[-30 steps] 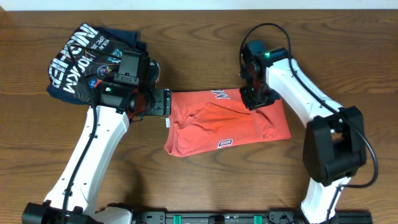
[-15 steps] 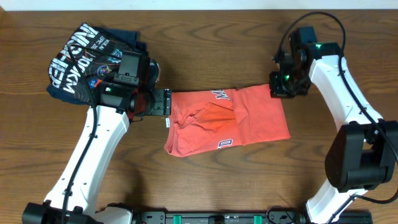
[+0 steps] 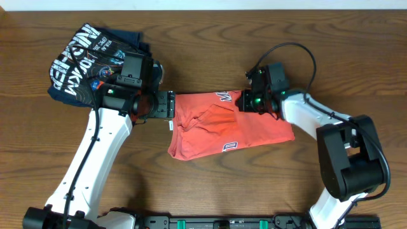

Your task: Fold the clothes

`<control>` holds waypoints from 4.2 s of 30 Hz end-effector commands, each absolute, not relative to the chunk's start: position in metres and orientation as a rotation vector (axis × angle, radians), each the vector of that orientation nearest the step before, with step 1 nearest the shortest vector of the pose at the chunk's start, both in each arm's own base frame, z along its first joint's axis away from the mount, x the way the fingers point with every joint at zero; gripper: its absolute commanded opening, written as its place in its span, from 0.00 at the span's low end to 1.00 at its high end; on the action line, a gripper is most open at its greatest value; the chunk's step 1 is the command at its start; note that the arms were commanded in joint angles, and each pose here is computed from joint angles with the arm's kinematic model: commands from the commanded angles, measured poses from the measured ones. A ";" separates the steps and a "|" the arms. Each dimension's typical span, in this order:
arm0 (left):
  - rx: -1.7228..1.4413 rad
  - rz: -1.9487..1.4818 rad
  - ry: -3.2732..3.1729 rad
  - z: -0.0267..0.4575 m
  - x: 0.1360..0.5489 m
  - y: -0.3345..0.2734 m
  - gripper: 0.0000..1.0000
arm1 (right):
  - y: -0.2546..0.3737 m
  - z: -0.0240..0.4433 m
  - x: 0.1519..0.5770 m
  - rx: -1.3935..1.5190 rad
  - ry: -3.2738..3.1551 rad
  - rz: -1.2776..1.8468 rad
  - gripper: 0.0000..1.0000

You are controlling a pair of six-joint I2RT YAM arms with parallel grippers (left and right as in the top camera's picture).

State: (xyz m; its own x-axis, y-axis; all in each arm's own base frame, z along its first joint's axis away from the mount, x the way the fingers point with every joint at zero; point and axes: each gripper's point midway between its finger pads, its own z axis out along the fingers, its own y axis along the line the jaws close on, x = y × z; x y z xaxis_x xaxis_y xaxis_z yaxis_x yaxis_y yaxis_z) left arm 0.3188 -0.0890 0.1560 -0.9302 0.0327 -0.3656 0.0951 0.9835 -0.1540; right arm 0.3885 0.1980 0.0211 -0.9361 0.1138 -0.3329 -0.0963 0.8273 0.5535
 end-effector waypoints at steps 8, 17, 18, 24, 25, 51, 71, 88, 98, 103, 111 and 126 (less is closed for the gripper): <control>0.129 -0.417 2.758 0.164 0.314 -0.110 0.80 | 0.161 0.079 0.397 0.015 2.598 0.823 0.04; 0.484 -0.901 2.653 0.161 0.289 -0.221 0.81 | 0.050 0.103 0.339 0.378 2.799 0.593 0.12; 0.518 -0.933 2.641 0.157 0.288 -0.236 0.80 | 0.042 0.098 0.333 0.420 2.822 0.577 0.10; 0.716 -1.017 2.618 0.104 0.274 -0.319 0.76 | 0.041 0.062 0.310 0.454 2.933 0.614 0.07; 0.748 -1.022 2.619 0.095 0.271 -0.329 0.73 | 0.043 0.056 0.306 0.454 2.954 0.622 0.06; 0.353 -0.893 2.828 0.103 0.286 -0.253 0.44 | 0.013 0.014 0.284 0.637 2.995 0.487 0.01; -0.136 -0.692 3.017 0.052 0.281 -0.130 0.90 | 0.079 0.064 0.314 0.078 2.809 0.710 0.05; -0.073 -0.943 3.102 -0.027 0.272 -0.147 0.93 | 0.075 0.004 0.310 0.205 2.981 0.581 0.01; -0.060 -1.009 3.104 -0.037 0.270 -0.156 0.66 | 0.075 0.004 0.310 0.206 2.981 0.581 0.01; -0.047 -1.087 3.066 -0.032 0.273 -0.164 0.53 | 0.075 0.004 0.310 0.206 2.981 0.581 0.01; -0.038 -1.143 3.032 -0.027 0.277 -0.169 0.38 | 0.075 0.004 0.308 0.207 2.989 0.581 0.01; -0.365 -0.946 3.049 -0.020 0.290 -0.086 0.95 | 0.074 0.004 0.307 0.210 2.992 0.581 0.01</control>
State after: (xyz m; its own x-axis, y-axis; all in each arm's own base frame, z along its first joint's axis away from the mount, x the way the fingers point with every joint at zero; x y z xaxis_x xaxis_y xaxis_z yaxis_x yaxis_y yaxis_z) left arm 0.3083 -0.1214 0.0252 -0.9793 -0.1691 0.1115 -0.1955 0.6447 -0.7390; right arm 0.3092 0.0751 0.0067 -0.9869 0.1451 -0.0702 0.1064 0.9137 0.3923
